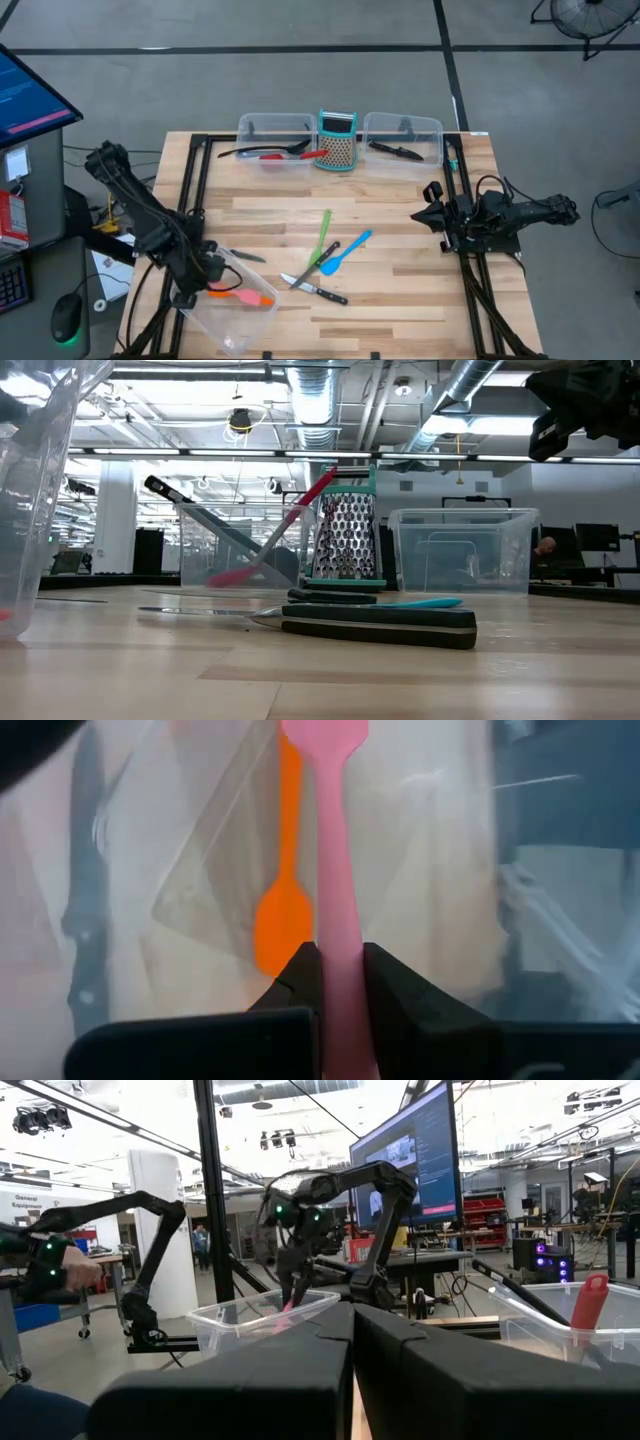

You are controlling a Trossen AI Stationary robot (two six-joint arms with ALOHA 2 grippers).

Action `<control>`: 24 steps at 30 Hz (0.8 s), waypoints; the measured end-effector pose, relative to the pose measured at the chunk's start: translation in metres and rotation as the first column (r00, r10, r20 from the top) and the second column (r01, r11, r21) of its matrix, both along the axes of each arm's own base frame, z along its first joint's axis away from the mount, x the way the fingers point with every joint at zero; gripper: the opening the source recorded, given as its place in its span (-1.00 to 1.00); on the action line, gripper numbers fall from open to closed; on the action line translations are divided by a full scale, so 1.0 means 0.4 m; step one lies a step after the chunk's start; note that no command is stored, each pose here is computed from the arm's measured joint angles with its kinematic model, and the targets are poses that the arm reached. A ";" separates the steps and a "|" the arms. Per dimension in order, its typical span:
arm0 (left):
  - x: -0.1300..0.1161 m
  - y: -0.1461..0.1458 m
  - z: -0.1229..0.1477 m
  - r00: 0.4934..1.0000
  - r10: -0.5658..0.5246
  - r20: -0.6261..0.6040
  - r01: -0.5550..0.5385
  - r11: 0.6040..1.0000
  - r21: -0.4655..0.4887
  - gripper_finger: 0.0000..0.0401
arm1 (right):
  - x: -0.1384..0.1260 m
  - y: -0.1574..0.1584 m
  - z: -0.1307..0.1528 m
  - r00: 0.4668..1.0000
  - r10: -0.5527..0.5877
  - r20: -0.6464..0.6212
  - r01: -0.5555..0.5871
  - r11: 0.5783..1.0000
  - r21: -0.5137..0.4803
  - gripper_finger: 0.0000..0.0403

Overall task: Pick & Place Kitchen Items
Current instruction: Put the pink spatula into the bottom transparent bin

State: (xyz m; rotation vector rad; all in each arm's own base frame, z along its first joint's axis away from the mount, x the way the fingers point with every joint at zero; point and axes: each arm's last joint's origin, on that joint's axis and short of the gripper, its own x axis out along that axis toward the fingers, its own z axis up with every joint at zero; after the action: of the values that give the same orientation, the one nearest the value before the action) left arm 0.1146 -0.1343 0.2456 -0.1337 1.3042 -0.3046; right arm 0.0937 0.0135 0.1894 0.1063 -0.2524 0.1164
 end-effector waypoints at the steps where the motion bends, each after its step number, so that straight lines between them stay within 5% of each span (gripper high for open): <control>1: 0.002 -0.002 -0.012 1.000 0.019 -0.020 -0.019 1.000 0.012 -0.88 | 0.000 0.000 0.000 1.000 0.000 0.000 0.000 1.000 0.000 -1.00; 15: 0.002 -0.003 -0.053 0.993 0.095 -0.069 -0.094 0.995 0.021 -0.81 | 0.000 0.000 0.000 1.000 0.000 0.000 0.000 1.000 0.000 -1.00; 24: 0.003 -0.004 -0.052 0.993 0.093 -0.069 -0.092 0.996 0.014 -0.51 | 0.000 0.000 0.000 1.000 0.000 0.000 0.000 1.000 0.000 -1.00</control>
State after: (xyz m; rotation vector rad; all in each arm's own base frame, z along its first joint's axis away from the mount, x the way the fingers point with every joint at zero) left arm 0.1157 -0.1359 0.2248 -0.1960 1.3637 -0.2152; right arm 0.0937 0.0135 0.1895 0.1063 -0.2529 0.1168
